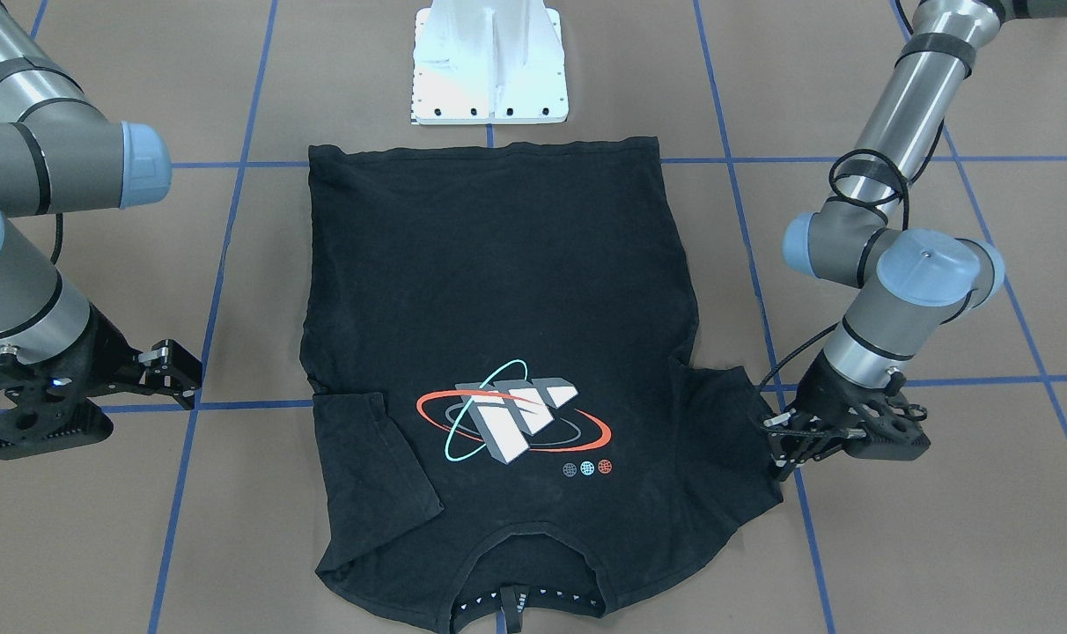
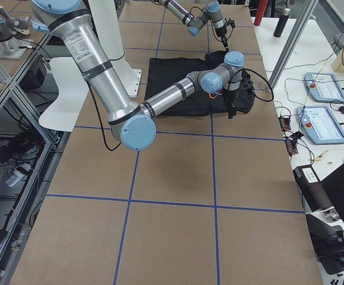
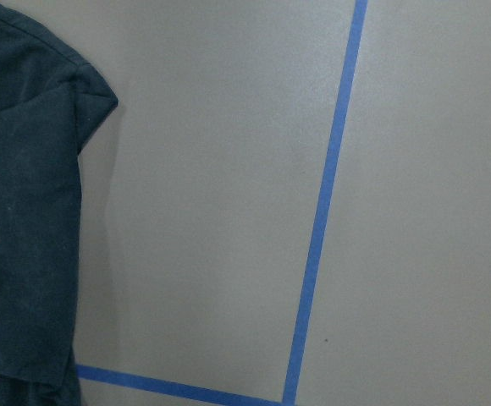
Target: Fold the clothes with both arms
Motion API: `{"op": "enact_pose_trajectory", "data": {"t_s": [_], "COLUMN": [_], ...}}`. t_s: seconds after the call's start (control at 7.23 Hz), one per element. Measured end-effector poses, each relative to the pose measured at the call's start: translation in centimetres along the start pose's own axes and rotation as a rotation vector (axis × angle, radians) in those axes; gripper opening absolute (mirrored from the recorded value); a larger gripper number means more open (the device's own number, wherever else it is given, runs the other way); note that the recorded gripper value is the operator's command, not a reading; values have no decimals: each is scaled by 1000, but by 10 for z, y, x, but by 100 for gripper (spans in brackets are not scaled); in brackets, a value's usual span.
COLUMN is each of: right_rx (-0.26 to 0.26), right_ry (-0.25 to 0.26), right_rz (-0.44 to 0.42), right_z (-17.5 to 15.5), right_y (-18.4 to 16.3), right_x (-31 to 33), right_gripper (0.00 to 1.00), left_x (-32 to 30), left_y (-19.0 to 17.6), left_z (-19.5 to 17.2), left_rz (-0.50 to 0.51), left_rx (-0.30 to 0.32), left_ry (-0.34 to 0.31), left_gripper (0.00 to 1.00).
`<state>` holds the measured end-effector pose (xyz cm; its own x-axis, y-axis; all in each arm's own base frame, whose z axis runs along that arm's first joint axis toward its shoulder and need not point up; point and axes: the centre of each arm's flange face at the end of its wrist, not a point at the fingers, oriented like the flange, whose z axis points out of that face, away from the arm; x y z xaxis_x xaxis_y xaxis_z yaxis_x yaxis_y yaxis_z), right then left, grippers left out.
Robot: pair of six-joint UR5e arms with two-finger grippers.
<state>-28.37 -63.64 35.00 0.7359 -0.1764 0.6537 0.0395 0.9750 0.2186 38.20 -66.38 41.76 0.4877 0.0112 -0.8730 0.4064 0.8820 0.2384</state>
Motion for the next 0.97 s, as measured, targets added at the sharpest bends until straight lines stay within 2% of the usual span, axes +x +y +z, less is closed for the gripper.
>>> {"op": "enact_pose_trajectory", "data": {"t_s": [0.42, 0.83, 0.97], "right_rx": [-1, -2, -2], "right_ry": [0, 1, 2], "right_rz": [1, 1, 1], "right_z": [0, 1, 1], "right_y": [0, 1, 1], "right_x": [0, 0, 0], "right_gripper": [99, 99, 99], "left_x": [109, 165, 174], "left_y": [9, 35, 40], "left_z": [11, 28, 34], "left_rz": [-198, -307, -318], "left_rx": [-36, -85, -75], "left_ry": [75, 81, 75], "left_gripper": [0, 0, 0]}}
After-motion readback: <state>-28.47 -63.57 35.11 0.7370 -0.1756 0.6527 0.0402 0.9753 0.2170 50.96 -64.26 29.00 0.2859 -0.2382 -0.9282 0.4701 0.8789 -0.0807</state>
